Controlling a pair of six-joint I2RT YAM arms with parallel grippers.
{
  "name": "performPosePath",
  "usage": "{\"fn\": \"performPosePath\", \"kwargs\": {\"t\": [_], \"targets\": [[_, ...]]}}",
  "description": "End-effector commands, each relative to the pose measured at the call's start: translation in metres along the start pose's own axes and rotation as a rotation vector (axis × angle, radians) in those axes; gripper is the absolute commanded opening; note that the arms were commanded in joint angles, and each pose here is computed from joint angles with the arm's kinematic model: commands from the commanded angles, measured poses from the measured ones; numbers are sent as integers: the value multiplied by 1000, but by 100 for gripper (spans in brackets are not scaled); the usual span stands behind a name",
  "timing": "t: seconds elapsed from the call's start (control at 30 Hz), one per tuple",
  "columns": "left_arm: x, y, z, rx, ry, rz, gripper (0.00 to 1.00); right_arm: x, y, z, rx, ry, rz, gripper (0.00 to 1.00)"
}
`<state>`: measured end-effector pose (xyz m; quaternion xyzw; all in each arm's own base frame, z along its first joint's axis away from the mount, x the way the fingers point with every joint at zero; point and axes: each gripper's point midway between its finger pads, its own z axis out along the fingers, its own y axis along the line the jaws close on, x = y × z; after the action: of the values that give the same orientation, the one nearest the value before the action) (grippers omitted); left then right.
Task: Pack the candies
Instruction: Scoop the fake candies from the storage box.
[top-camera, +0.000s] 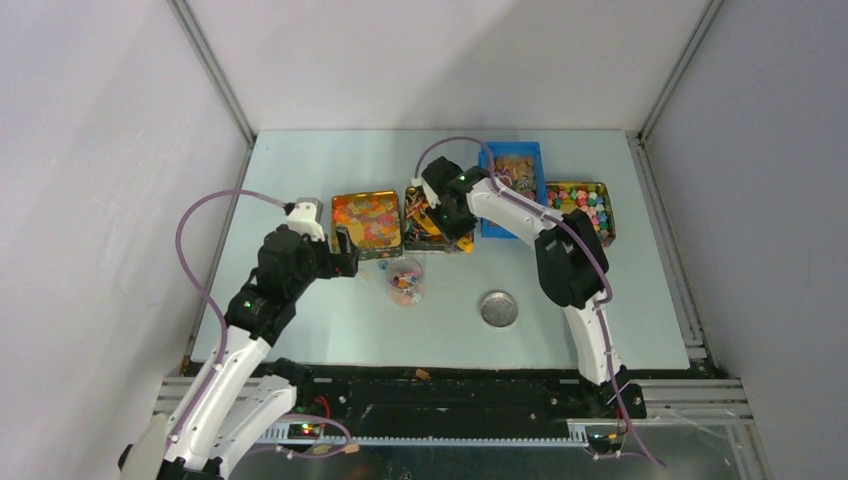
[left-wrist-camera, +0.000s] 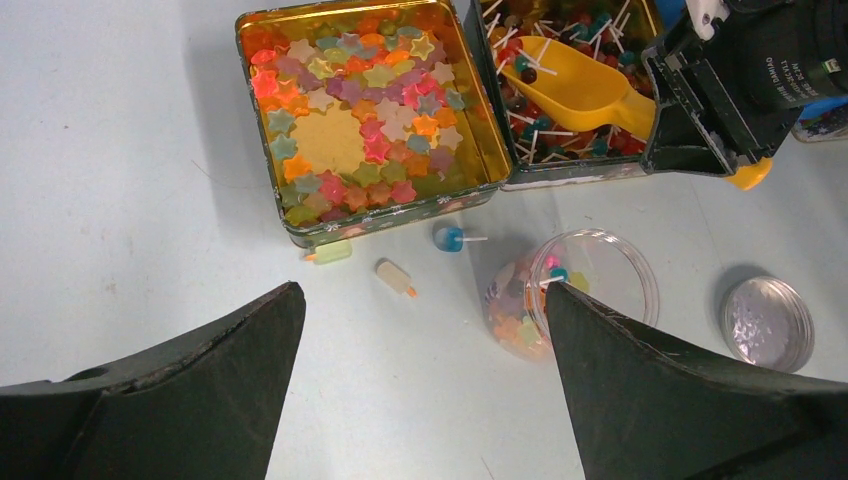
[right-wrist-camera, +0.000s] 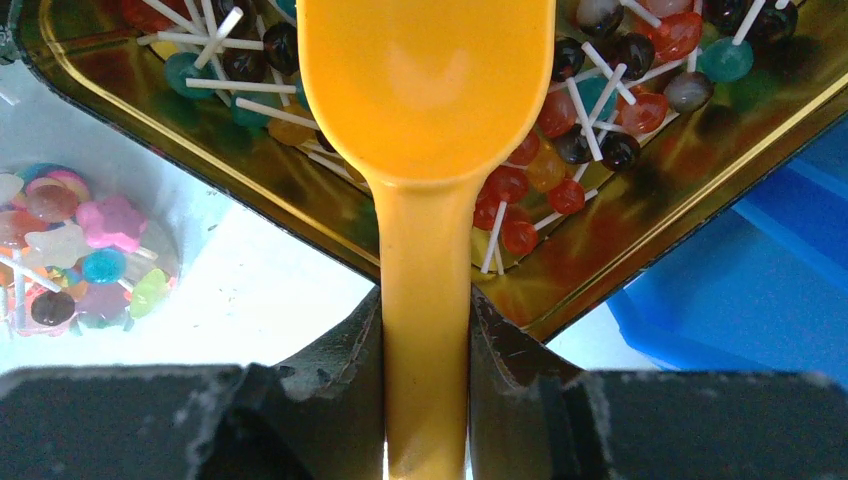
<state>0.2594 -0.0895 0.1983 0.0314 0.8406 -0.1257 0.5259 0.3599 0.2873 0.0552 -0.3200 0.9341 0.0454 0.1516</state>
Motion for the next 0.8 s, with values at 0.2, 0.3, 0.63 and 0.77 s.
{"fn": "performPosePath", "kwargs": {"t": [0.2, 0.3, 0.63, 0.77], "targets": [[-15, -2, -4, 2, -43, 28, 98, -7, 7, -8, -24, -81, 39, 0], [-15, -2, -4, 1, -43, 28, 98, -5, 6, -12, -23, -90, 40, 0], [-15, -2, -4, 0, -46, 28, 98, 4, 1, -21, 14, -93, 37, 0], [-15, -1, -4, -1, -45, 28, 98, 5, 0, -30, 27, -110, 37, 0]]}}
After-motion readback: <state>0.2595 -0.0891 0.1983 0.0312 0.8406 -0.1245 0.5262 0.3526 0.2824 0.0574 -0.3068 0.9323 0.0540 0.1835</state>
